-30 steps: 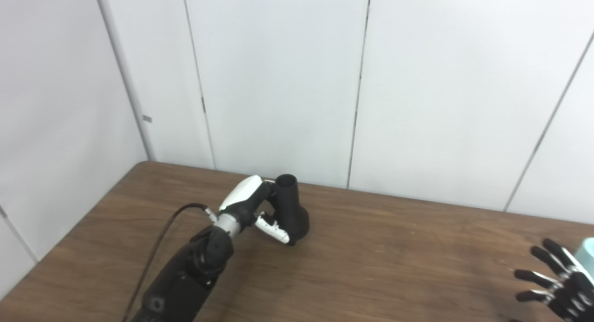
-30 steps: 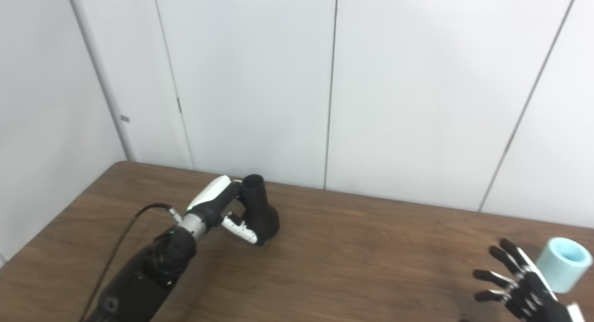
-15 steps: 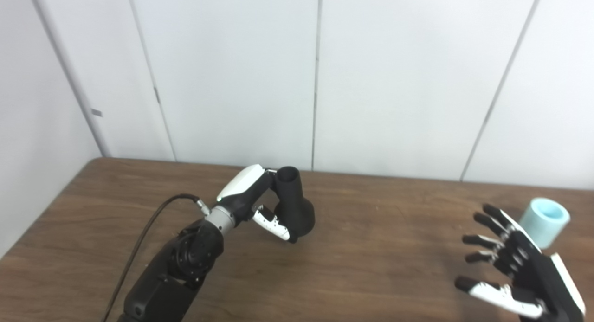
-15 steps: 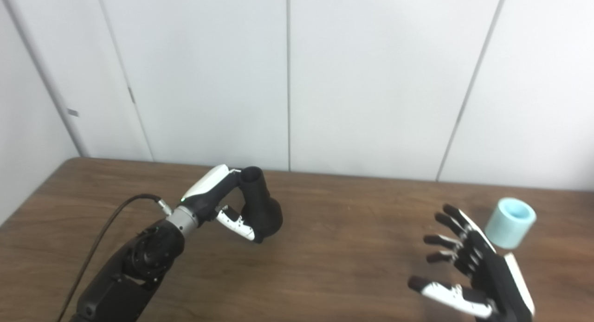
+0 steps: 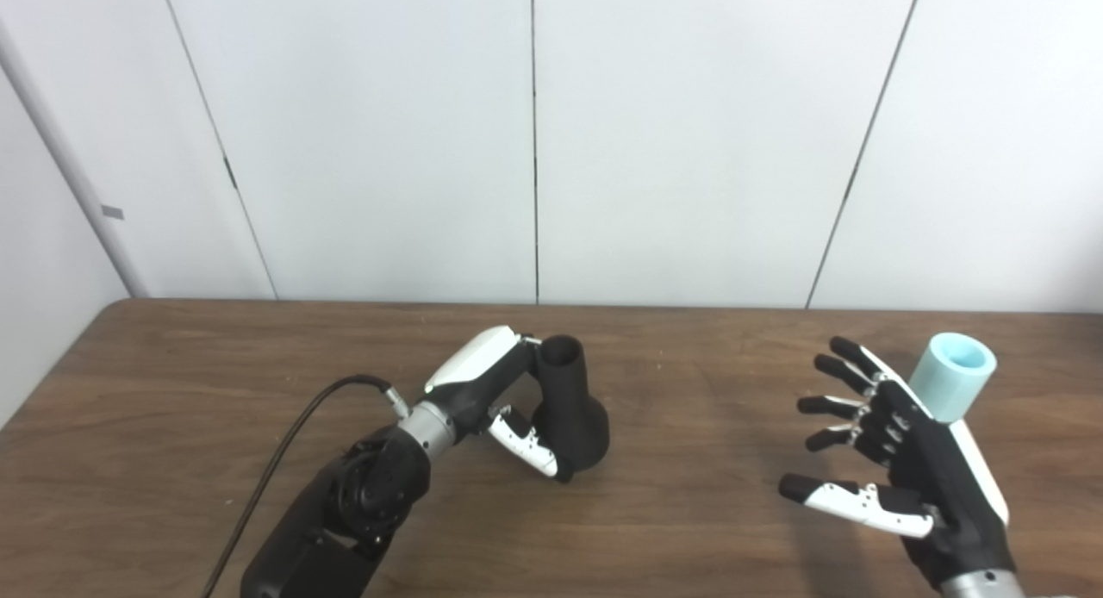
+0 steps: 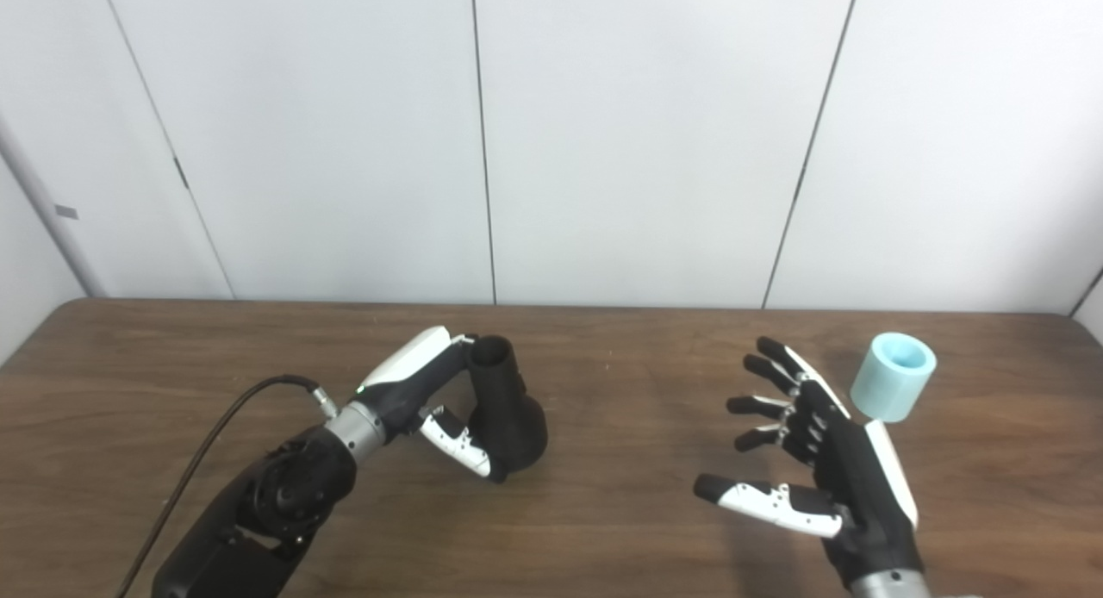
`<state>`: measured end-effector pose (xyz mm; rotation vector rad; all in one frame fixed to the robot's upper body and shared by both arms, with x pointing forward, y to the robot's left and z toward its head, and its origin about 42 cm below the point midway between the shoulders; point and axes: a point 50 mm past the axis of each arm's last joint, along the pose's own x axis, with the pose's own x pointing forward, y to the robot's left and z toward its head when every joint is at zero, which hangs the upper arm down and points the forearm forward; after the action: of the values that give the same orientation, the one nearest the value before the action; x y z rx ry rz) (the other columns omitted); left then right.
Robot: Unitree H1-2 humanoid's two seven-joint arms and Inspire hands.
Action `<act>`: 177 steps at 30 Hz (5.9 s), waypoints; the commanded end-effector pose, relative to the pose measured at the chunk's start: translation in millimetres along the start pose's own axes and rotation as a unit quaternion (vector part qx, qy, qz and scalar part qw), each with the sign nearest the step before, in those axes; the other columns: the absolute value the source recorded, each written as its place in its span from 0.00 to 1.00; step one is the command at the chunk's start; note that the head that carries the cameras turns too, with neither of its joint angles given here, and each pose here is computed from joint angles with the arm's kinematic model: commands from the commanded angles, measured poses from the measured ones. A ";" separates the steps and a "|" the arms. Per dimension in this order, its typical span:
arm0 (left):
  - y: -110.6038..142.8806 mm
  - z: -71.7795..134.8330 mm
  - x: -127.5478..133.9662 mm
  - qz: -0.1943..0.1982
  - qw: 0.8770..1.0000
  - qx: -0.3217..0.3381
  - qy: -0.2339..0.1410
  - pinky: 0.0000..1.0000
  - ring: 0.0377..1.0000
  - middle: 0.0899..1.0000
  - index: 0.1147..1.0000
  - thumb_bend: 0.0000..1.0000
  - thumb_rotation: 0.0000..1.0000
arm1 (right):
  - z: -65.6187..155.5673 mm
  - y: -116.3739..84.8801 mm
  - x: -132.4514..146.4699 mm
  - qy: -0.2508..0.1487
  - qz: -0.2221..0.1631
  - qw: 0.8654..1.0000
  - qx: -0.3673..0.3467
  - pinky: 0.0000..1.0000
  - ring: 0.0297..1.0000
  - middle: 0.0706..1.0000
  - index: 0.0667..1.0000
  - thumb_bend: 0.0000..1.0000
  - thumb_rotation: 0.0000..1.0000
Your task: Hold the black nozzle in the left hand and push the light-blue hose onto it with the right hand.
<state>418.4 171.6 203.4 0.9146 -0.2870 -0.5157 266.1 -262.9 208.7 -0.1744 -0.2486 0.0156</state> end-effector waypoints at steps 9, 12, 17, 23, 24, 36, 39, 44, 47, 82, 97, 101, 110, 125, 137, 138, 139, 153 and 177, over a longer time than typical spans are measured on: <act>-1.1 18.9 17.2 0.003 0.999 0.026 -0.036 1.00 0.61 0.44 0.41 0.53 0.00 | 19.2 2.3 6.8 -0.046 -0.005 0.999 -0.002 0.50 0.68 0.84 0.87 0.77 0.14; -7.0 17.9 20.7 -0.001 0.999 0.033 -0.034 1.00 0.60 0.43 0.42 0.53 0.00 | 20.7 2.7 6.5 -0.046 -0.004 0.999 -0.002 0.50 0.68 0.84 0.87 0.78 0.14; -14.4 14.7 23.4 -0.004 0.998 0.048 -0.027 1.00 0.60 0.44 0.42 0.53 0.00 | 22.6 3.3 5.9 -0.046 -0.002 0.999 -0.002 0.50 0.68 0.84 0.87 0.78 0.15; -21.3 12.4 23.4 -0.010 0.999 0.048 -0.020 1.00 0.59 0.44 0.42 0.53 0.00 | 23.4 1.9 6.0 -0.045 -0.003 0.999 0.001 0.50 0.68 0.84 0.87 0.78 0.15; -22.0 12.2 23.6 -0.010 0.999 0.048 -0.019 1.00 0.59 0.44 0.42 0.53 0.00 | 23.6 1.9 6.1 -0.045 -0.003 0.999 0.001 0.50 0.67 0.84 0.87 0.78 0.15; -31.2 -0.6 21.0 -0.025 0.999 0.037 -0.005 1.00 0.60 0.41 0.43 0.53 0.00 | 52.2 -25.2 30.8 -0.006 0.014 0.991 -0.130 0.51 0.66 0.80 0.83 0.80 0.14; -32.9 -6.1 17.8 -0.027 0.999 0.035 -0.003 1.00 0.60 0.41 0.43 0.53 0.00 | 72.5 -45.0 51.3 -0.005 0.049 0.968 -0.245 0.52 0.66 0.80 0.82 0.83 0.12; -33.6 -14.2 14.5 -0.029 0.999 0.038 -0.004 1.00 0.60 0.42 0.42 0.53 0.00 | 102.6 -67.5 81.5 0.018 0.072 0.935 -0.346 0.51 0.68 0.81 0.81 0.86 0.14; -32.2 -18.2 13.2 -0.030 0.999 0.040 -0.007 1.00 0.60 0.42 0.42 0.53 0.00 | 116.7 -75.0 93.9 0.033 0.069 0.925 -0.373 0.53 0.70 0.82 0.81 0.86 0.13; -25.7 -47.9 -0.3 -0.046 0.998 0.037 -0.026 1.00 0.60 0.42 0.42 0.53 0.00 | 92.4 -162.9 205.9 0.221 0.028 0.815 -0.535 0.75 0.87 0.86 0.82 0.94 0.20; -21.7 -47.4 -0.1 -0.046 0.998 0.035 -0.025 1.00 0.61 0.42 0.42 0.53 0.00 | 57.5 -168.5 195.0 0.293 0.065 0.796 -0.525 0.74 0.86 0.88 0.84 0.94 0.15; -19.8 -49.5 -0.3 -0.047 0.998 0.034 -0.025 1.00 0.61 0.42 0.42 0.53 0.00 | 50.1 -169.5 193.1 0.289 0.058 0.787 -0.542 0.71 0.82 0.84 0.81 0.90 0.11; -18.9 -49.0 -1.4 -0.048 0.998 0.038 -0.026 1.00 0.60 0.42 0.42 0.53 0.00 | 34.1 -163.4 195.2 0.283 0.043 0.786 -0.548 0.64 0.76 0.79 0.78 0.88 0.08; -14.8 -49.6 -1.9 -0.043 0.998 0.038 -0.025 1.00 0.60 0.42 0.42 0.53 0.00 | 22.4 -141.1 202.3 0.237 0.003 0.802 -0.548 0.57 0.68 0.71 0.77 0.88 0.08; -14.1 -50.6 -0.8 -0.044 0.998 0.040 -0.026 1.00 0.60 0.42 0.42 0.53 0.00 | 19.4 -141.5 202.3 0.233 -0.005 0.800 -0.553 0.56 0.66 0.69 0.77 0.88 0.09; -13.5 -51.0 -1.2 -0.044 0.998 0.040 -0.026 1.00 0.60 0.42 0.42 0.53 0.00 | 19.8 -142.4 201.9 0.234 -0.005 0.798 -0.555 0.55 0.65 0.69 0.76 0.88 0.08; -13.1 -51.3 -1.5 -0.044 0.998 0.040 -0.025 1.00 0.60 0.42 0.42 0.53 0.00 | 20.0 -143.0 201.7 0.234 -0.004 0.798 -0.556 0.54 0.64 0.69 0.75 0.87 0.07; -12.5 -51.0 -2.2 -0.045 0.998 0.039 -0.025 1.00 0.60 0.43 0.42 0.53 0.00 | 19.9 -150.3 199.1 0.249 0.009 0.786 -0.566 0.58 0.70 0.68 0.67 0.81 0.00; -15.0 -48.2 -4.4 -0.047 0.998 0.037 -0.024 1.00 0.59 0.42 0.42 0.53 0.00 | 15.2 -147.8 196.8 0.224 -0.006 0.807 -0.547 0.46 0.42 0.45 0.48 0.53 0.00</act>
<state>431.6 185.8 166.0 0.9415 -0.3529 -0.6148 449.7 -394.0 269.1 -1.3158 0.3409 -0.1145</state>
